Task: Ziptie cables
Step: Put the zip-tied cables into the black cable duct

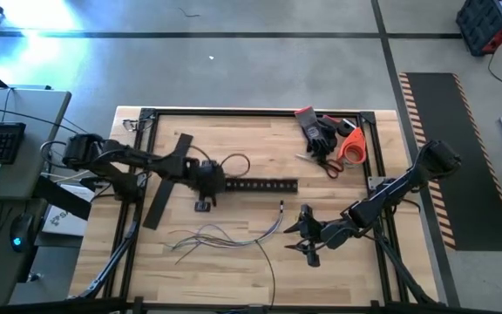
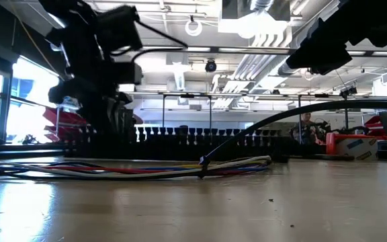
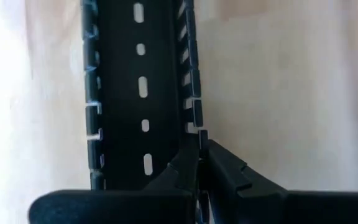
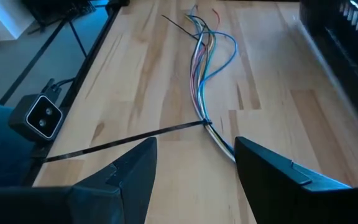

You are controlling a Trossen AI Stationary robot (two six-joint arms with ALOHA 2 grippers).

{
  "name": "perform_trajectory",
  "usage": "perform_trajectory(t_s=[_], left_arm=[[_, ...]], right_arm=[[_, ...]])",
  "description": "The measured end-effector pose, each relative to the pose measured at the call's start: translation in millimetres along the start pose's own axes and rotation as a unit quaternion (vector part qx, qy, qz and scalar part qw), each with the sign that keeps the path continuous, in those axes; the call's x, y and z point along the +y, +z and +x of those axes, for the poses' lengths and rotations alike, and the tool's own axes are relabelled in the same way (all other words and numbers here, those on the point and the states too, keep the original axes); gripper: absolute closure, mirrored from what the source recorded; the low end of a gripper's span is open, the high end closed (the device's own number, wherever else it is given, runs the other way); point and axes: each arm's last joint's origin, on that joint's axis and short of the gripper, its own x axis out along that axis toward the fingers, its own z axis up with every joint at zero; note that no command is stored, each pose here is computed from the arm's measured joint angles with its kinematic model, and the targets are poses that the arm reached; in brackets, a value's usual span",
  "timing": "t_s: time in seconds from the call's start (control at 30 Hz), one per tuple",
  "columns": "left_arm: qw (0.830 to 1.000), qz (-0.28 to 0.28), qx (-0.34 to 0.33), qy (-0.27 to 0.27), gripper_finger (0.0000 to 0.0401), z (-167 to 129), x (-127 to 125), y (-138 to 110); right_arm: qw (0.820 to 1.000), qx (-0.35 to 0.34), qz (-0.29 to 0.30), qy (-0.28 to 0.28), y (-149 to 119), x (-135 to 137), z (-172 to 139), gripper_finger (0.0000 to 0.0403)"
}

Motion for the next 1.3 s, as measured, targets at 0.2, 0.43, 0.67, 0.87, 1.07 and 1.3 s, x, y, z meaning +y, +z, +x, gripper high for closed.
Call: perform_trajectory(t_s=[0.2,0.43,0.67,0.87,1.07,1.3], left_arm=[[0.999,0.017,-0.022,0.020,0.0387,-9,-18,5],[0.998,-0.006,-0.026,0.061,0.0305,-9,-14,6],[0.997,-0.009,-0.034,0.062,0.0248,-27,-13,22],[0.993,0.047,-0.085,0.066,0.0259,-52,-51,46],[0.988,0.026,-0.146,0.049,0.0274,-61,-103,48],[0.983,0.030,-0.161,0.079,0.0273,-37,-156,39]], right_arm=[[1.000,0.000,0.005,-0.007,2,-5,2,0.0202],[0.998,0.052,-0.036,0.005,2,-33,14,0.0202],[0.983,0.143,-0.113,0.011,-19,-61,38,0.0192],[0.966,0.211,-0.149,0.018,-21,-70,64,0.0188],[0.949,0.271,-0.158,0.018,-10,-64,85,0.0258],[0.953,0.293,-0.079,0.000,24,-38,84,0.0390]])
